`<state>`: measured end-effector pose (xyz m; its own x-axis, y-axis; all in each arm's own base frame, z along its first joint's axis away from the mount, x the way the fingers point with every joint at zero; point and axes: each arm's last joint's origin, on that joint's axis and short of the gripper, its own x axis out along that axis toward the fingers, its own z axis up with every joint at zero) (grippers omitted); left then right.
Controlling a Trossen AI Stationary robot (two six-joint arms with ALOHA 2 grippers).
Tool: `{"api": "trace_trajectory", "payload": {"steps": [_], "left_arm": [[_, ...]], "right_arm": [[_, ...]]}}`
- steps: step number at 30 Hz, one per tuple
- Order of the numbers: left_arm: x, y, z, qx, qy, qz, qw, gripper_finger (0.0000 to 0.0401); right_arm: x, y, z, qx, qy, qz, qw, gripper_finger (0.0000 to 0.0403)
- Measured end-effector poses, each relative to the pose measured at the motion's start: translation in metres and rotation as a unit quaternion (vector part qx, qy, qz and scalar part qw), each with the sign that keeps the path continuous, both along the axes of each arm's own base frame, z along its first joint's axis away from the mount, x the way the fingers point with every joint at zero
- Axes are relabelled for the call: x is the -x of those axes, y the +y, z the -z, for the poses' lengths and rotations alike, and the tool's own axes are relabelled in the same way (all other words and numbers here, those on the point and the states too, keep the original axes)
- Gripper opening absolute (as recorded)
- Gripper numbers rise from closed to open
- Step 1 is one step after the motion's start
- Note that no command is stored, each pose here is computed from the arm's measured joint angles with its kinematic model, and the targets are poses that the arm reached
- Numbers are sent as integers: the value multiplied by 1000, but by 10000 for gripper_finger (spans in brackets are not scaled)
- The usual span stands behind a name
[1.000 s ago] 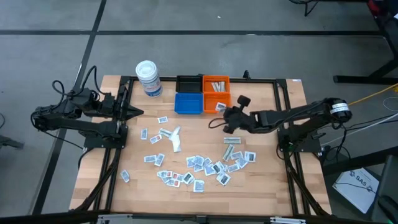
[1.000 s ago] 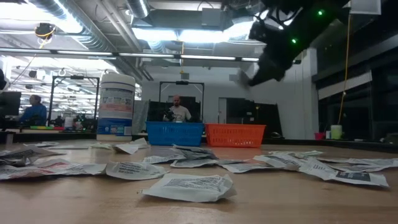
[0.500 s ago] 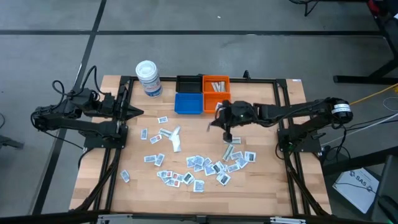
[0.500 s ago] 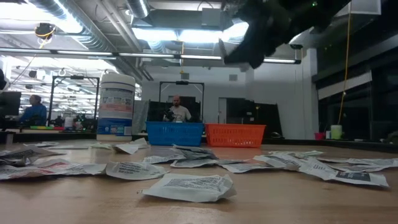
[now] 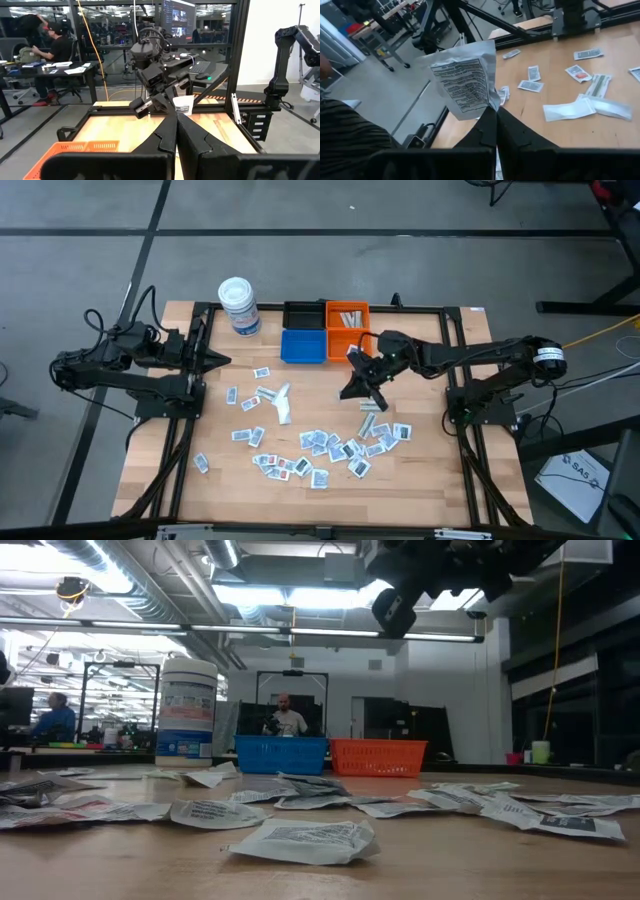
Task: Pick & Place First Aid Supplies
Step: Put the towelette pack into the bottom orange bin
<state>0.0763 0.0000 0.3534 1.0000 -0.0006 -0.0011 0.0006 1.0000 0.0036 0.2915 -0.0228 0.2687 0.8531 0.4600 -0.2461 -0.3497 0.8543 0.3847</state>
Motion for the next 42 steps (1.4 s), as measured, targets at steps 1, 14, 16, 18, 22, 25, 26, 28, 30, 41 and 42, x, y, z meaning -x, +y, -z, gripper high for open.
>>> {"api": "trace_trajectory", "payload": {"steps": [1,14,16,18,22,25,26,28,30,41,42], "left_arm": [[0,0,0,0,0,0,1000,4],[0,0,0,0,0,0,1000,4],[0,0,0,0,0,0,1000,4],[0,0,0,0,0,0,1000,4],[0,0,0,0,0,0,1000,4],[0,0,0,0,0,0,1000,4],[0,0,0,0,0,0,1000,4],[0,0,0,0,0,0,1000,4],[0,0,0,0,0,0,1000,4],[0,0,0,0,0,0,1000,4],[0,0,0,0,0,0,1000,4]], "right_arm": [[0,0,0,-2,0,-2,1000,1],[4,-33,6,12,40,135,990,1],[7,-43,9,20,58,177,982,1],[10,-53,13,29,78,219,972,1],[19,-72,20,55,121,291,948,2],[27,-87,25,65,151,341,926,2],[30,-92,26,66,160,354,919,2],[35,-100,29,70,176,373,908,2],[38,-108,33,74,189,381,902,2],[35,-127,61,34,234,362,902,2],[35,-128,62,30,238,364,900,3]]}}
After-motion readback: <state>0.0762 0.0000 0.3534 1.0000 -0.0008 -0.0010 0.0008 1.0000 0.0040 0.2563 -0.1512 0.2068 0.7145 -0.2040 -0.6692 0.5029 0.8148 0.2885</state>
